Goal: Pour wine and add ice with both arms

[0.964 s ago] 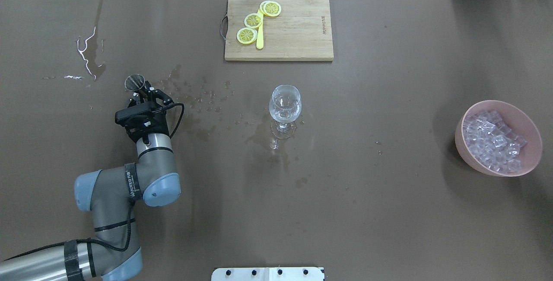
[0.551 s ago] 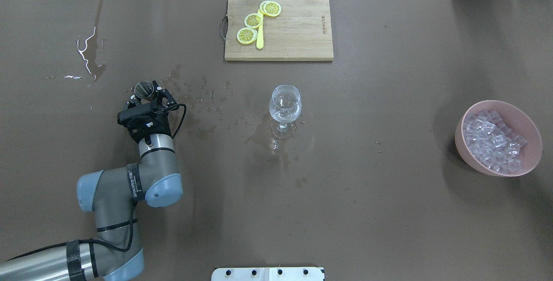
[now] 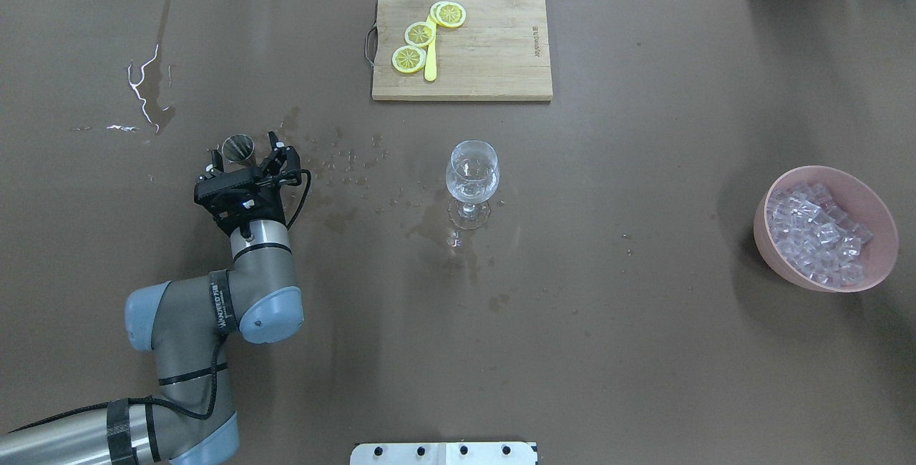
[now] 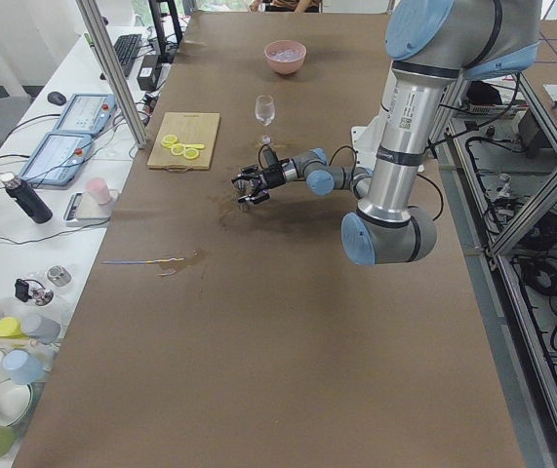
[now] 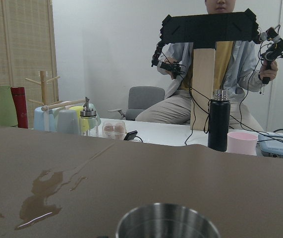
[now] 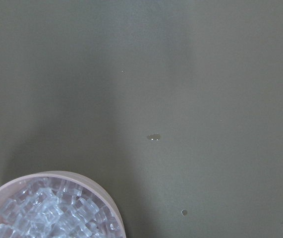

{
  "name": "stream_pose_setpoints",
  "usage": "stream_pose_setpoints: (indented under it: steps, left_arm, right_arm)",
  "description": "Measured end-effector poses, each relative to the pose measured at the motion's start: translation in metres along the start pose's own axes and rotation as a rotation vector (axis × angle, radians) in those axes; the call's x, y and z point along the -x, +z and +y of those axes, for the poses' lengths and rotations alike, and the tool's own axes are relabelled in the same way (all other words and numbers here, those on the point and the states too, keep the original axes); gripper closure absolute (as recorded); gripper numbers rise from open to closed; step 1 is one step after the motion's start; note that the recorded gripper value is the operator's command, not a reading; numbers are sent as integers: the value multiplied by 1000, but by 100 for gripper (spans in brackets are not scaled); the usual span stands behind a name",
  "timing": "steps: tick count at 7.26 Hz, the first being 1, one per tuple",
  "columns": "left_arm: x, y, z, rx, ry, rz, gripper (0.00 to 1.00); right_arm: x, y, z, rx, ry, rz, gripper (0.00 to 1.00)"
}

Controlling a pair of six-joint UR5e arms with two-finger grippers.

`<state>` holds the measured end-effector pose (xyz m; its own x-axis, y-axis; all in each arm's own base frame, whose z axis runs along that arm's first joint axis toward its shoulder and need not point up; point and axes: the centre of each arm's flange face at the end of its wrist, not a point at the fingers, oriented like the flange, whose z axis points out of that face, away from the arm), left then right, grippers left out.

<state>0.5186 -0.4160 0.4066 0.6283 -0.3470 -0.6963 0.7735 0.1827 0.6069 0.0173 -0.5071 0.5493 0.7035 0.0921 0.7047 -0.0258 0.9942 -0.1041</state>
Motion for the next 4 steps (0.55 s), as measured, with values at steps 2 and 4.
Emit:
stream_pose_setpoints:
  steps: [2, 4]
  left_arm:
    - [12, -17, -30, 72, 26, 12, 1]
    - [29, -46, -86, 174, 41, 55, 1]
  right_arm:
    - [1, -1, 0, -3, -3, 0, 0]
    - [3, -3, 1, -7, -8, -1, 0]
